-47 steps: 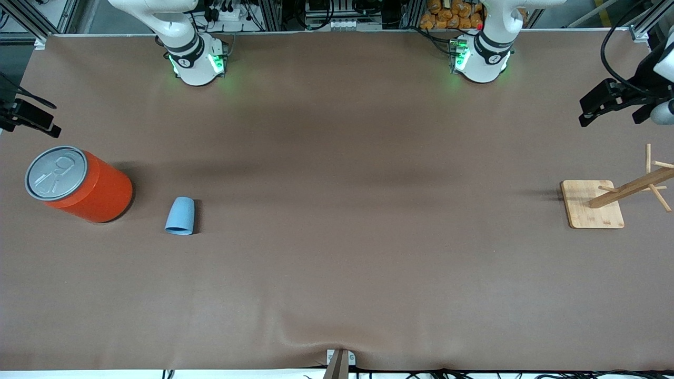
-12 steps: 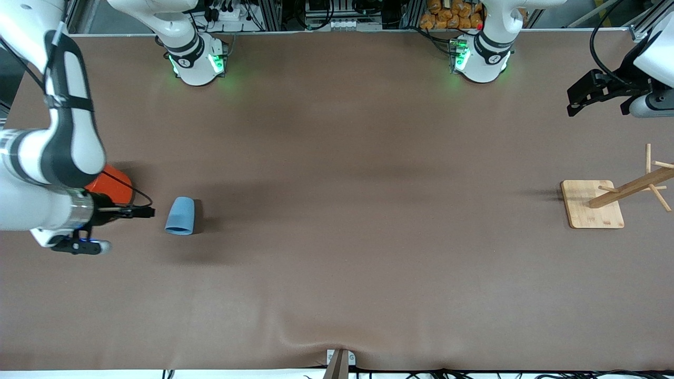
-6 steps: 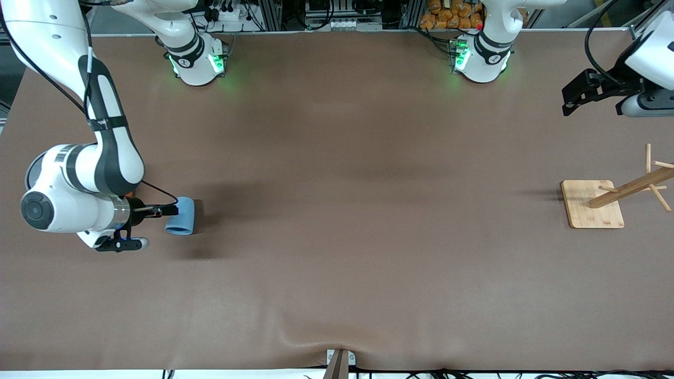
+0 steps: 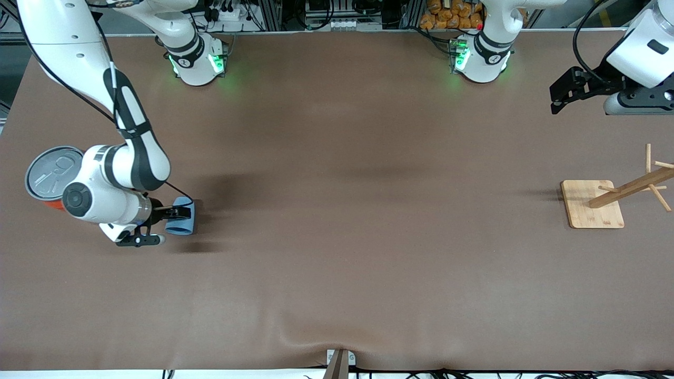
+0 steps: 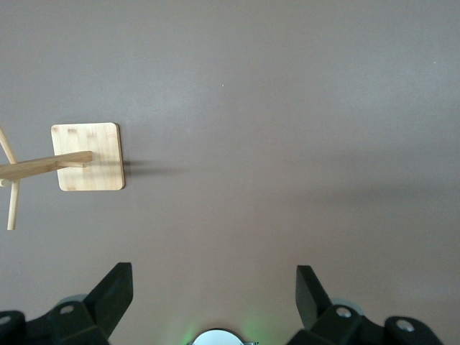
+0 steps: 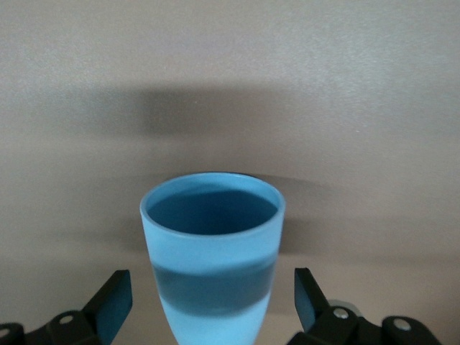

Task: Flip cup
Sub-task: 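Close the right gripper around the lying blue cup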

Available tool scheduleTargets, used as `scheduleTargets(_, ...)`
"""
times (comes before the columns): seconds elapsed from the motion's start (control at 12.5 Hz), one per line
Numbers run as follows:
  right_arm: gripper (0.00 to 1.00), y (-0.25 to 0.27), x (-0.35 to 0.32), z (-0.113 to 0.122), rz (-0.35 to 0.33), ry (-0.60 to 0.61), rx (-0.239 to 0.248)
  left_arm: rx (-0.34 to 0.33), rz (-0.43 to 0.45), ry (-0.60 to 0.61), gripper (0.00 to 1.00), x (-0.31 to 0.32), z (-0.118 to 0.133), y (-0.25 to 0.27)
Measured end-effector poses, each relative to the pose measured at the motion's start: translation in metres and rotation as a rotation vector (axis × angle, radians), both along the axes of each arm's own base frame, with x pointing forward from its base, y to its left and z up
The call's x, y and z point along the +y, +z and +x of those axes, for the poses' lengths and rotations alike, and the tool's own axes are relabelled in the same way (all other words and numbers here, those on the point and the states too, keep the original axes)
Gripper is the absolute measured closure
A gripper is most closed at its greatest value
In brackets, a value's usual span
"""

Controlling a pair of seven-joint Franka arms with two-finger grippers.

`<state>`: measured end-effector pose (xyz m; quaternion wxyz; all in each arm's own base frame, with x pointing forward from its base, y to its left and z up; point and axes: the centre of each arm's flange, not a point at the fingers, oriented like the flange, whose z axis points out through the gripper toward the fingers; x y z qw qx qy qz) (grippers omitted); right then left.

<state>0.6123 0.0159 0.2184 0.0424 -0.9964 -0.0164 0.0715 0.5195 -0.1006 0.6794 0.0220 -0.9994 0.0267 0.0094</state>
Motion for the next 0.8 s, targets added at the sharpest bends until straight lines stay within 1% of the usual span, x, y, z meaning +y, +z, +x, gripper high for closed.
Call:
scheduleTargets(0.16, 0.04, -0.0063, 0.0069, -0.0038, -0.003, 0.01, -0.009, 0.002, 0.0, 0.002, 0.0, 0.001, 0.0009, -0.0012)
scheduleTargets(0.24, 0.15, -0.0066, 0.009, -0.004, -0.004, 0.014, -0.011, 0.004, 0.001, 0.002, 0.0, 0.0011, 0.0013, -0.0022)
scheduleTargets(0.32, 0.23, -0.0029, 0.009, -0.0031, -0.004, 0.014, -0.016, 0.007, 0.001, 0.002, 0.0, 0.001, 0.0016, -0.0033)
scheduleTargets(0.56, 0.23, -0.0044, 0.0093, -0.0033, -0.002, 0.028, -0.017, 0.012, 0.002, 0.0, 0.0, -0.0004, 0.0025, -0.006)
scheduleTargets(0.8, 0.23, -0.0035, 0.009, -0.0022, 0.013, 0.142, -0.03, 0.017, 0.002, -0.005, 0.0, -0.003, 0.0034, -0.0083)
